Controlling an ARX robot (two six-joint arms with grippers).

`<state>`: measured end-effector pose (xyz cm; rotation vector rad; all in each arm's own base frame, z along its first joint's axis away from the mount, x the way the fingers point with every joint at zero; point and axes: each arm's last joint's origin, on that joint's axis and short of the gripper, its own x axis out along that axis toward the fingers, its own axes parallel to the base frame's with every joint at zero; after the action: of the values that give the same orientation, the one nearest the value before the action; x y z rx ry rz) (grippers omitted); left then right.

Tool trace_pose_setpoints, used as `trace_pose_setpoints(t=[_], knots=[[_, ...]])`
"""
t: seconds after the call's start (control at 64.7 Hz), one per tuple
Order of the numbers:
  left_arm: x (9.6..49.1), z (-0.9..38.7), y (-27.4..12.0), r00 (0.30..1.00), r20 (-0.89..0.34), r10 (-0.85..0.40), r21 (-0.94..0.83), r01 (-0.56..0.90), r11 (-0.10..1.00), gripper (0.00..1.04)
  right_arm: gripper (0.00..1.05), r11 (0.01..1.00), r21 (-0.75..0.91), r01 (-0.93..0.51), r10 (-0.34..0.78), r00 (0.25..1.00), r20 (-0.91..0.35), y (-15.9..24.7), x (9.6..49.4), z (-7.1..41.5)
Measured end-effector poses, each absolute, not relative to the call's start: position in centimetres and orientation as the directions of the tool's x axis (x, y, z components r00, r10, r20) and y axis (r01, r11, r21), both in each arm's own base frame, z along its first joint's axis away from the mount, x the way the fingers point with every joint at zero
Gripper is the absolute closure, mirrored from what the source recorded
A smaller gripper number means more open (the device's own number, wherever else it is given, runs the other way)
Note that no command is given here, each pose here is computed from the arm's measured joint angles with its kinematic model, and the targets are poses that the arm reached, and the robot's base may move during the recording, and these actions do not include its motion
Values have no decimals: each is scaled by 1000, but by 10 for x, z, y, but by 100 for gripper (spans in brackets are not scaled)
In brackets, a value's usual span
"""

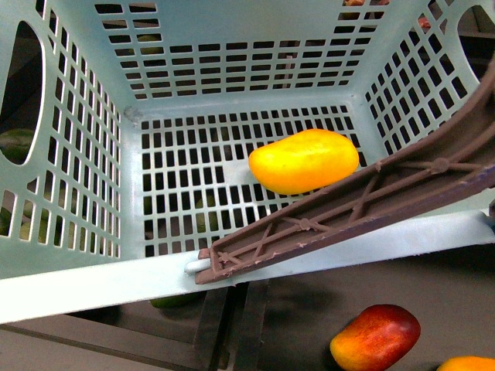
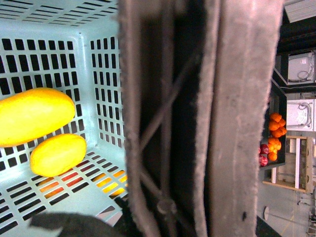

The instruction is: Pick lemon and mango into basket

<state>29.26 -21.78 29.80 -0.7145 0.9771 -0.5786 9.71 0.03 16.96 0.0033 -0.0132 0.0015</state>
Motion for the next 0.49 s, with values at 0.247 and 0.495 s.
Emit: trace_pose_setpoints(t=[0.247, 0.495], knots=[[293, 298, -218, 447, -532, -719, -761, 120, 637, 91, 80, 1000, 3, -2, 2, 1000, 15, 0, 97, 170], [293, 298, -218, 447, -532, -720, -761, 120, 637, 91, 34, 1000, 3, -2, 2, 1000, 15, 0, 97, 170]])
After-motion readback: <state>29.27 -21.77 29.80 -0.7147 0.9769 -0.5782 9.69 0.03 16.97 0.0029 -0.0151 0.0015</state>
